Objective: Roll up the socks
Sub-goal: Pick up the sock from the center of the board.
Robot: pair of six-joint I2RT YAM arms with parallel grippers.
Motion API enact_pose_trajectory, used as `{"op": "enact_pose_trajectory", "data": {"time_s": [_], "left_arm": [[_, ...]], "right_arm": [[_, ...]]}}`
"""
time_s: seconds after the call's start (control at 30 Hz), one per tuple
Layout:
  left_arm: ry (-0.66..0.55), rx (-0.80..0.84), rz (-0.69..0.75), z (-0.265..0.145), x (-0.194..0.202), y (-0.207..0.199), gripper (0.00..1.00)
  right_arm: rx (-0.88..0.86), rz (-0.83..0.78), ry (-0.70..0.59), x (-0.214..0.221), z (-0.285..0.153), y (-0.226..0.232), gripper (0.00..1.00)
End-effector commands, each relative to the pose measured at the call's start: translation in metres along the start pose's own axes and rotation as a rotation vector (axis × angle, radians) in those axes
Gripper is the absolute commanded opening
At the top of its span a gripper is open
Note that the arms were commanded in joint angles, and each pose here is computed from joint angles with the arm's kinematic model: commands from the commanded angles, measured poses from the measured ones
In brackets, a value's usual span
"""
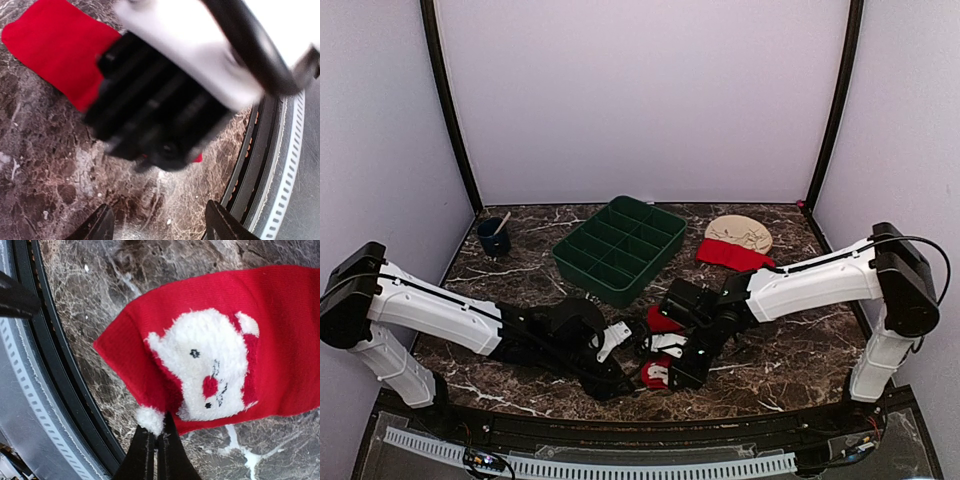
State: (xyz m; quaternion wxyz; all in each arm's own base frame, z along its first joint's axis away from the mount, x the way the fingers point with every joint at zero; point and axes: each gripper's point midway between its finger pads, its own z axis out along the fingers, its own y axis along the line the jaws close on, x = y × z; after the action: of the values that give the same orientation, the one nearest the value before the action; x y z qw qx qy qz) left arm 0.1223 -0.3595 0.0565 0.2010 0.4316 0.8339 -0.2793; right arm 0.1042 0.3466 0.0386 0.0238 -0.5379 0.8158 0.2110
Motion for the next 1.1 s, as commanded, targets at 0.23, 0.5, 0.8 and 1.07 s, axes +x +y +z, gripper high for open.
{"op": "enact_pose_trajectory", "data": {"time_s": [0.23, 0.5, 0.8, 1.07], "left_arm": [[-0.096, 0.062, 0.127, -0.003, -0.009, -0.009, 0.65], [-0.167, 0.113, 0.230, -0.013, -0.016, -0.021, 0.66], [-0.231, 0.162, 0.352, -0.017, -0.026, -0.041, 0.67], [-0.198, 0.166, 0.431, -0.002, -0.020, -0.052, 0.67]], "right_arm": [[-0.162, 0.069, 0.013, -0.006, -0.002, 0.009, 0.00], [-0.213, 0.107, 0.018, -0.008, -0.002, 0.008, 0.00], [-0.263, 0.130, 0.024, -0.015, -0.006, 0.003, 0.00], [-0.280, 0.137, 0.022, -0.021, -0.008, 0.003, 0.00]]}}
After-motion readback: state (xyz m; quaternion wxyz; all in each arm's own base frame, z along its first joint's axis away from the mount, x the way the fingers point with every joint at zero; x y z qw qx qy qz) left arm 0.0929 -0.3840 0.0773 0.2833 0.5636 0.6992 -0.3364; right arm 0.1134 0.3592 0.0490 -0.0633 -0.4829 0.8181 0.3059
